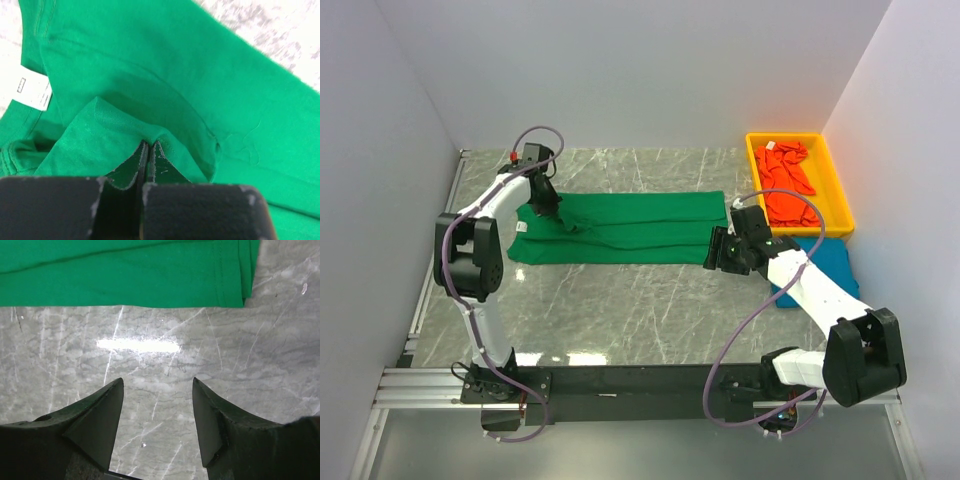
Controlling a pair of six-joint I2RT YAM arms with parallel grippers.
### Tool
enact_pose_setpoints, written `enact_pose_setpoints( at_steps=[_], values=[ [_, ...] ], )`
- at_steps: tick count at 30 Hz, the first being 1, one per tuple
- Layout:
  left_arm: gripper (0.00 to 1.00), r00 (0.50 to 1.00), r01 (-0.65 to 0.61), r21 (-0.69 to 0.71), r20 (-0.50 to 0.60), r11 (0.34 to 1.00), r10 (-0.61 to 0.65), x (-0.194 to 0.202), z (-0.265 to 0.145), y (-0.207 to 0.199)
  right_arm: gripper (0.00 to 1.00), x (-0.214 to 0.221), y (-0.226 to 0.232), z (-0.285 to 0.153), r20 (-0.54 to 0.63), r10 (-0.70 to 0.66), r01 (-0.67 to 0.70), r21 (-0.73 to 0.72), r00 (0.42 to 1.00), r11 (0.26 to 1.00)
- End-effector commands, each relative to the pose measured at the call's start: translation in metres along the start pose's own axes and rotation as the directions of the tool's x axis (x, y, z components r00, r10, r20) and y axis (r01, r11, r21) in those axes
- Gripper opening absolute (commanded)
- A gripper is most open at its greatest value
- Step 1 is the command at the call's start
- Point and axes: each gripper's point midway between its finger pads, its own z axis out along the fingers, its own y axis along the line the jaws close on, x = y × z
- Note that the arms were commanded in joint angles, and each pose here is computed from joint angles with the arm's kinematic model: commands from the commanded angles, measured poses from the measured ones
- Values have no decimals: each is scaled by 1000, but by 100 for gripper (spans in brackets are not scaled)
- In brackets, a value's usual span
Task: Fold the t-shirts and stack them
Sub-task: Fold the tshirt
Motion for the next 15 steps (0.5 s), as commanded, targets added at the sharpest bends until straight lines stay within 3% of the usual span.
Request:
enact_pose_setpoints(
  at_steps=[1,9,15],
  values=[
    [1,997,-13,77,82,997,6,-32,-9,-22,64,-5,3,-4,34,-5,6,-11,999,1000],
    [1,989,-52,147,145,988,30,-53,-9,-42,64,-6,1,-2,43,4,-3,-2,999,1000],
    [7,988,-73,156,145,985,50,-54,7,-47,64,-6,-1,0,51,9,-9,3,999,1000]
  ],
)
